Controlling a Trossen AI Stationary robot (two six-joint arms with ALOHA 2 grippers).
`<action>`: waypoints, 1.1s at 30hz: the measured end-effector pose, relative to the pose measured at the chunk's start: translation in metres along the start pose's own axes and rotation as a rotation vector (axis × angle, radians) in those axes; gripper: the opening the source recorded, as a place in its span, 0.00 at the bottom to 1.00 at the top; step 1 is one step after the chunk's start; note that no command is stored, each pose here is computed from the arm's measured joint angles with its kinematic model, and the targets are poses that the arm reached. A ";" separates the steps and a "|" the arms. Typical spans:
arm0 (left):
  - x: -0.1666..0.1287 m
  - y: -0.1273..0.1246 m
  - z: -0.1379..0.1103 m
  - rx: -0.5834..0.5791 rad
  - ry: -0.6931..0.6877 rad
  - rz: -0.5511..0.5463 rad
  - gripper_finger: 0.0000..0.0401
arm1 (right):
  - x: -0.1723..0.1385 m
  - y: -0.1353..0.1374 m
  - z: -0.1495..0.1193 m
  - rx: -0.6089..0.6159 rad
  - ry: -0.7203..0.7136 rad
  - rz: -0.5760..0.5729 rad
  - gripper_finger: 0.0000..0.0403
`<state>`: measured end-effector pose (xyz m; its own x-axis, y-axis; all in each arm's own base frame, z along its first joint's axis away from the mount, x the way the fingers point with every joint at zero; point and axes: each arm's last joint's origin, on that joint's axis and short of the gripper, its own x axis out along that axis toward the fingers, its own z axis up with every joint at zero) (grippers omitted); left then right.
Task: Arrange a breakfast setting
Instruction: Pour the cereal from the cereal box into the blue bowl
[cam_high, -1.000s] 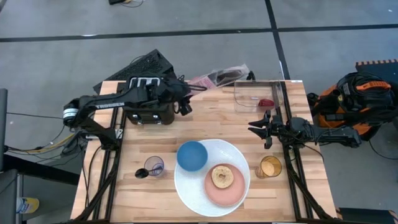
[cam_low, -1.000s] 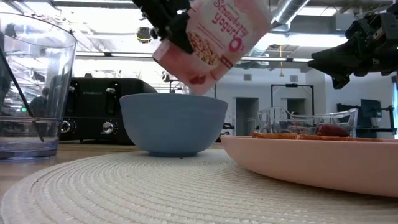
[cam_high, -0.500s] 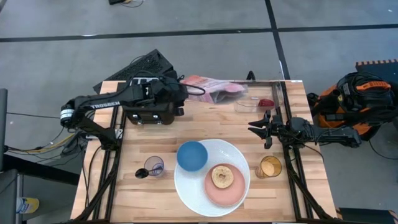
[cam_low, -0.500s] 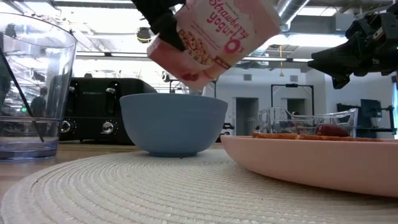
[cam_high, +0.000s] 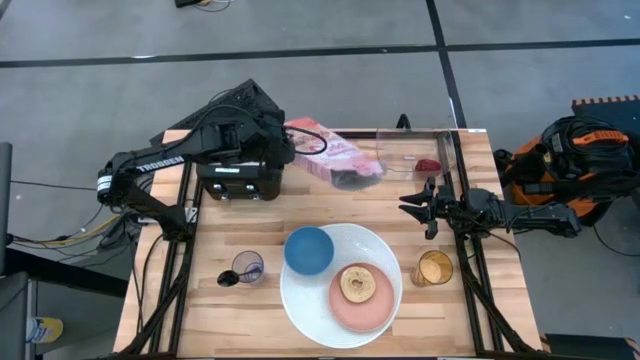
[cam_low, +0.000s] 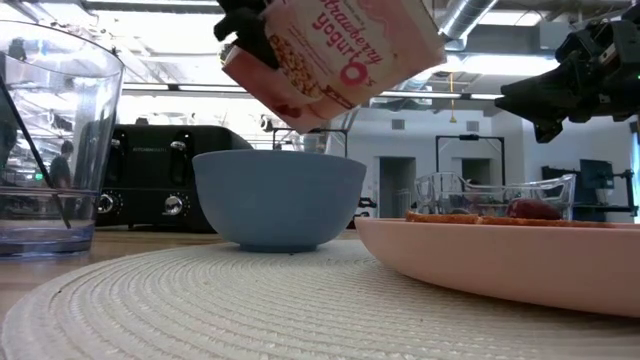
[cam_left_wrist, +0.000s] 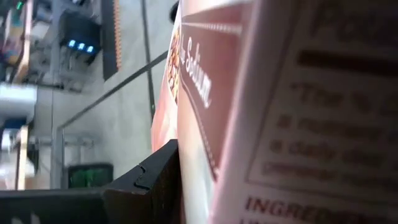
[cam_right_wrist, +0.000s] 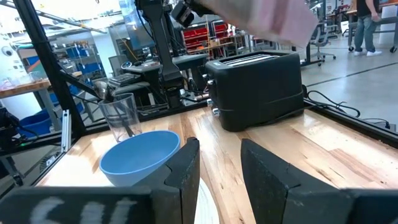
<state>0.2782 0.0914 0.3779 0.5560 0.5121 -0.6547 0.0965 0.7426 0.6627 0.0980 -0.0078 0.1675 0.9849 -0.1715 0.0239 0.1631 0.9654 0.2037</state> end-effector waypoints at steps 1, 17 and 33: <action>-0.002 0.000 0.000 0.032 -0.006 -0.018 0.45 | 0.000 0.000 0.000 0.000 0.000 0.000 0.34; -0.012 0.020 -0.022 0.178 -0.057 -0.212 0.45 | 0.000 0.000 0.000 0.000 0.000 0.000 0.34; -0.007 0.034 -0.041 0.447 -0.091 -0.224 0.45 | 0.000 0.000 0.000 0.000 0.001 0.000 0.34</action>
<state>0.2442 0.1309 0.3904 0.5493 0.3069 -0.7772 0.5540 0.5625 0.6137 0.0981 -0.0078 0.1675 0.9850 -0.1709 0.0235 0.1627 0.9654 0.2036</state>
